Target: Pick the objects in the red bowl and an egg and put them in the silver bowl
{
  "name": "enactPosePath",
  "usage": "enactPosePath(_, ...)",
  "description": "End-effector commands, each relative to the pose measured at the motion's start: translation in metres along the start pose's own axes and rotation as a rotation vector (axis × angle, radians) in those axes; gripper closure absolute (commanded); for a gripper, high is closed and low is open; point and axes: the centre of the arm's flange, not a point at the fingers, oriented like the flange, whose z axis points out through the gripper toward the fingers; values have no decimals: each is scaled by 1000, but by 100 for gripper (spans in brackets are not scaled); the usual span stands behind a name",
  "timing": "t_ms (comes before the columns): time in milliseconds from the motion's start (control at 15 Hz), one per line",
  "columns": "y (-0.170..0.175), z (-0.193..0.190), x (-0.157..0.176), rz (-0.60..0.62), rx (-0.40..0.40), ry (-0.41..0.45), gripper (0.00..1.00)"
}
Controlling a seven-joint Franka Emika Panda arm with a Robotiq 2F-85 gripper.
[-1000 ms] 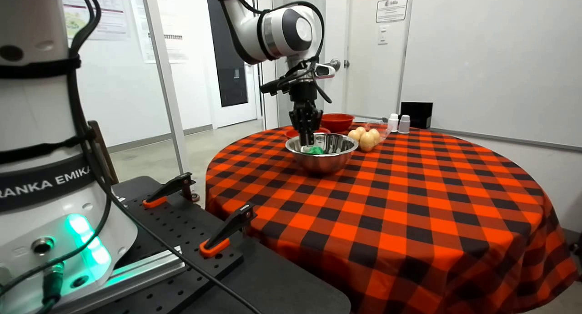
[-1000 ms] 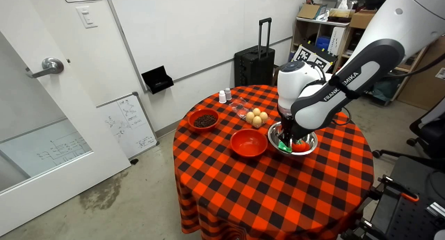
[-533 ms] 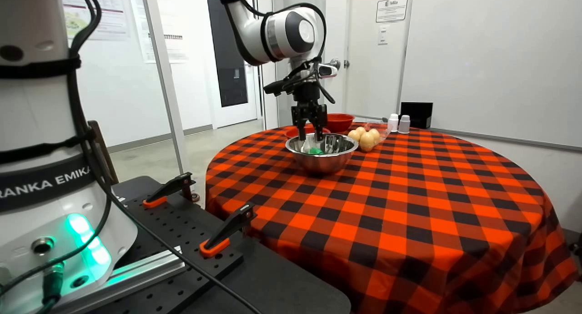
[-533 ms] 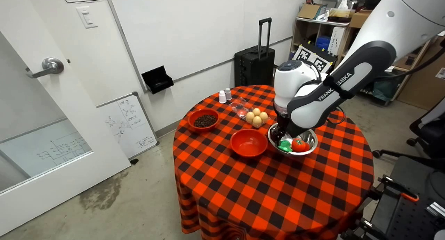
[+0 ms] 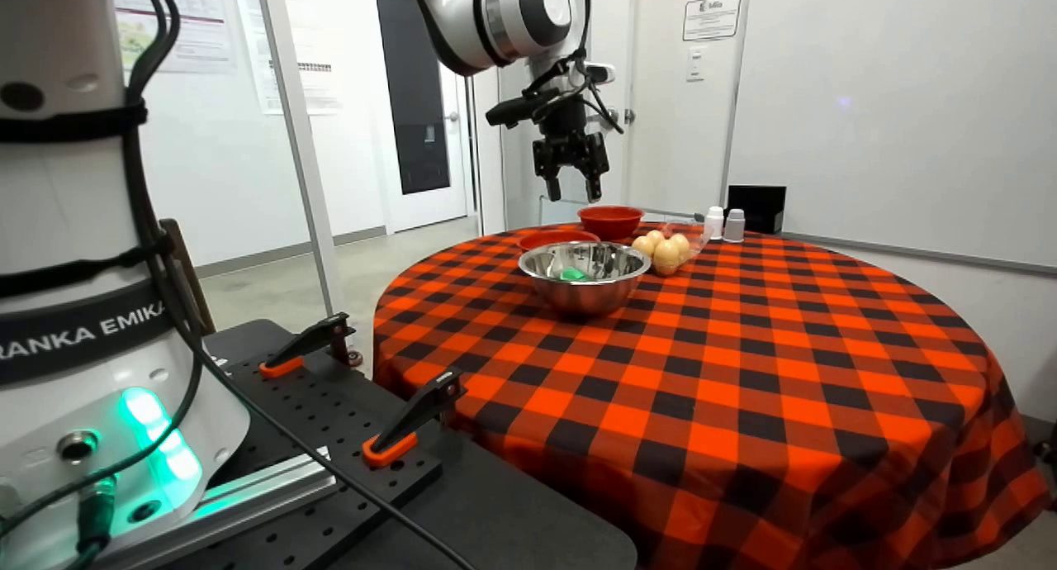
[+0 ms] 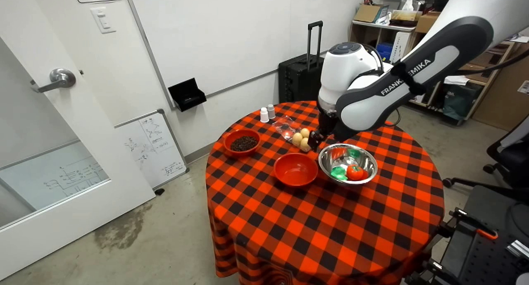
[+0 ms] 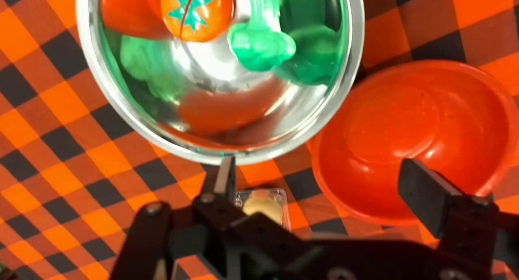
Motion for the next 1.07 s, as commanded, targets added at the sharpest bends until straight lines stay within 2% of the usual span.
enactPosePath(0, -5, -21, 33, -77, 23, 83, 0)
enactPosePath(333, -5, -14, 75, -131, 25, 115, 0)
enactPosePath(1000, -1, 40, 108, -1, -41, 22, 0)
